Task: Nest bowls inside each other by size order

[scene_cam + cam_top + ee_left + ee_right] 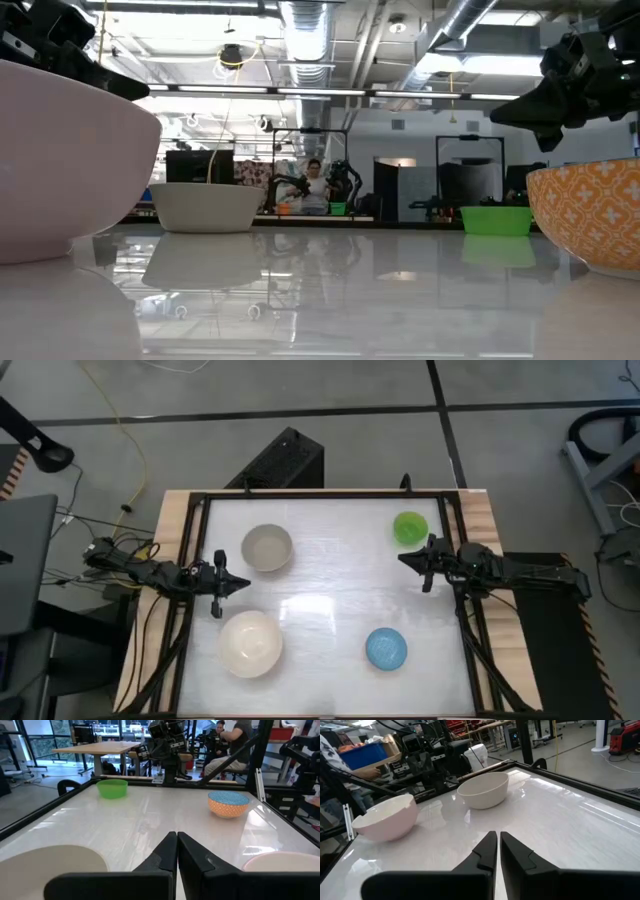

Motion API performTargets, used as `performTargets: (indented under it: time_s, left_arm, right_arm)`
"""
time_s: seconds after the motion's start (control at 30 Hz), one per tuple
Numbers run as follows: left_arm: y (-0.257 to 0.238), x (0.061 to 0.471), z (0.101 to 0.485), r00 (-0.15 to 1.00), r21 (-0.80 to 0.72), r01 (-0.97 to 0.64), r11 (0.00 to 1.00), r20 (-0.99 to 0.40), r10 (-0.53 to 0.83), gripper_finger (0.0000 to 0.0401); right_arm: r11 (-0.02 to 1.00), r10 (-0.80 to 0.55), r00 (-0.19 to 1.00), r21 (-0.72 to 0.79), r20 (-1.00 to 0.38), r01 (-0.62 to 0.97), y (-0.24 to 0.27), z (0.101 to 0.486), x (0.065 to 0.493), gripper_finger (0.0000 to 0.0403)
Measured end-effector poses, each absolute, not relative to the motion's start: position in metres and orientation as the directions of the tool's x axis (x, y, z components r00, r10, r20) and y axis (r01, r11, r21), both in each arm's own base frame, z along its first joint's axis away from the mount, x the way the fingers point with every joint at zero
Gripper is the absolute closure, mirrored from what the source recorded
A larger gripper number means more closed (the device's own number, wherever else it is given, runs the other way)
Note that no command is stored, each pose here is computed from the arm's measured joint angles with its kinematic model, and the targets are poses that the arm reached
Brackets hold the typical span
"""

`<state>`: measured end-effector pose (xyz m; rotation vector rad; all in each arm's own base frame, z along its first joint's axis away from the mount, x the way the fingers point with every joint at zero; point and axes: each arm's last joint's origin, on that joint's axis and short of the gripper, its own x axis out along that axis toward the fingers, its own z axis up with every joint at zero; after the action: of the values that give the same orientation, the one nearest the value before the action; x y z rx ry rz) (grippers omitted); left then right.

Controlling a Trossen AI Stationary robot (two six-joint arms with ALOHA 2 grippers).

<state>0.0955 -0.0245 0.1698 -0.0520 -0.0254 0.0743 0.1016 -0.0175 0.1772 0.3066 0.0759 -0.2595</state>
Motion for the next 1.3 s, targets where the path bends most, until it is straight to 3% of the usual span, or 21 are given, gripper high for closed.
performTargets:
  time_s: [0.77, 1.03, 1.17, 1.3]
  left_arm:
    - [-0.0245, 0.0954, 0.1698, 0.997, -0.052, -0.073, 0.996, 0.023, 0.075, 0.0401]
    - [-0.0226, 0.0953, 0.1700, 0.990, 0.103, -0.140, 0.985, 0.025, 0.138, 0.0401]
    - [-0.0226, 0.0953, 0.1701, 0.990, 0.101, -0.141, 0.985, 0.025, 0.139, 0.0401]
    - [-0.0226, 0.0952, 0.1701, 0.990, 0.097, -0.141, 0.985, 0.025, 0.139, 0.0401]
  right_arm:
    - [0.920, -0.241, 0.964, 0.288, -0.114, 0.264, -0.0175, 0.1771, 0.1016, 0.0359]
    - [0.922, -0.242, 0.964, 0.283, -0.113, 0.265, -0.0175, 0.1771, 0.1016, 0.0359]
    - [0.946, -0.286, 0.953, 0.132, -0.097, 0.297, -0.0197, 0.1788, 0.1013, 0.0359]
    - [0.935, -0.286, 0.956, 0.202, -0.059, 0.292, -0.0197, 0.1824, 0.1017, 0.0359]
